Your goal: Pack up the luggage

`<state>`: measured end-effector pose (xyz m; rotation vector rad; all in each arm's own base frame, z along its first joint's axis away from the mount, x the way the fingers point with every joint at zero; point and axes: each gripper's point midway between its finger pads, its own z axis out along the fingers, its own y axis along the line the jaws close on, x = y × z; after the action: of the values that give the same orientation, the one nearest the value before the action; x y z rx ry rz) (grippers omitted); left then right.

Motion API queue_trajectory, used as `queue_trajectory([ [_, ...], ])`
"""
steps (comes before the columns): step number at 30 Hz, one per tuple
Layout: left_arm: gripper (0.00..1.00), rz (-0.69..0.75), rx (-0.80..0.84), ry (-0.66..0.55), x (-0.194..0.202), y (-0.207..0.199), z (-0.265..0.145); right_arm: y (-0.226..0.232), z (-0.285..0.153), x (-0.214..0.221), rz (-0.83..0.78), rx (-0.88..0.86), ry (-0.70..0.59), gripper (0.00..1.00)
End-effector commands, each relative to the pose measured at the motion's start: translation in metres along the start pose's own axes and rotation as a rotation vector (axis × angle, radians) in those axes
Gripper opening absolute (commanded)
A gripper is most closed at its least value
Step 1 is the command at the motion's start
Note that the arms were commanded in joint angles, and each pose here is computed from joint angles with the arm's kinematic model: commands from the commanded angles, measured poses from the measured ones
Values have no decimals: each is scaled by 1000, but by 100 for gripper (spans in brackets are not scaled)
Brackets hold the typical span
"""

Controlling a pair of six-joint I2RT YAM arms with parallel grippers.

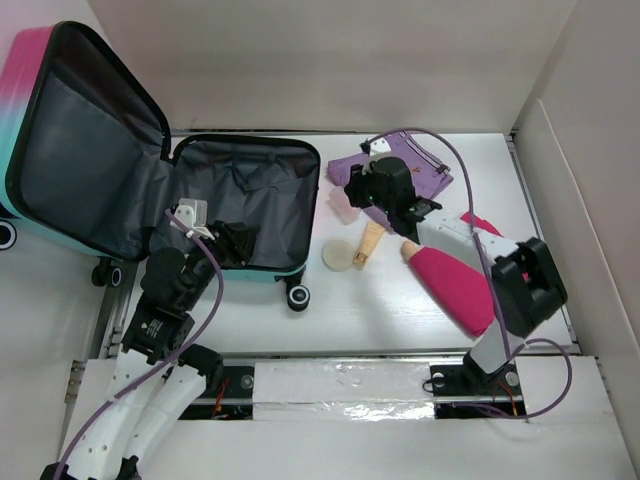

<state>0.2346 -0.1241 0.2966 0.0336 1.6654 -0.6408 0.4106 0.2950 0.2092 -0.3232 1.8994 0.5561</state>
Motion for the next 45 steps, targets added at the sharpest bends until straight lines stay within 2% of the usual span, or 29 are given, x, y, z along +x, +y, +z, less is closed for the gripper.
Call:
queue_trajectory([
  [1, 40, -4, 42, -53, -20, -13, -1, -58, 30, 22, -72, 179, 68, 38],
  [3, 40, -4, 48, -49, -20, -14, -1, -72, 45, 30, -82, 192, 110, 59],
  [4, 40, -4, 50, -48, -20, -14, -1, -85, 57, 48, -86, 210, 153, 73],
  [5, 40, -4, 50, -46, -19, -14, -1, -85, 62, 58, -91, 200, 188, 76],
  [7, 40, -4, 48, -40, -18, -14, 0, -88, 75, 55, -107, 185, 199, 78],
  [8, 40, -4, 50, -41, -18, -14, 0, -89, 81, 76, -112, 171, 265, 78],
  [12, 40, -4, 53, -33, -16, -14, 2, -87, 95, 86, -128, 163, 288, 77],
  [15, 40, -4, 55, -29, -16, -15, 3, -85, 103, 100, -130, 159, 315, 74],
  [18, 40, -3, 55, -29, -16, -15, 3, -88, 110, 110, -126, 163, 337, 65],
  [20, 40, -3, 56, -30, -16, -15, 3, -89, 111, 109, -124, 171, 333, 65],
  [21, 40, -3, 55, -29, -15, -15, 3, -84, 111, 109, -128, 163, 328, 67],
  [25, 40, -4, 61, -27, -15, -16, 3, -82, 105, 91, -149, 162, 283, 86],
  [29, 40, -6, 61, -27, -15, -15, 3, -82, 102, 83, -199, 180, 297, 93],
  [33, 40, -4, 66, -24, -14, -16, 3, -79, 109, 79, -300, 152, 312, 93],
  [34, 40, -6, 66, -23, -14, -16, 3, -76, 114, 65, -312, 148, 290, 92],
  [35, 40, -4, 66, -23, -14, -16, 3, -78, 113, 69, -325, 149, 324, 92],
  [39, 40, -4, 63, -21, -14, -16, 4, -78, 108, 64, -337, 154, 337, 89],
  [42, 40, -3, 72, -17, -13, -17, 4, -73, 108, 55, -340, 131, 278, 90],
  [45, 40, -4, 75, -12, -12, -18, 5, -70, 115, 54, -356, 76, 301, 90],
])
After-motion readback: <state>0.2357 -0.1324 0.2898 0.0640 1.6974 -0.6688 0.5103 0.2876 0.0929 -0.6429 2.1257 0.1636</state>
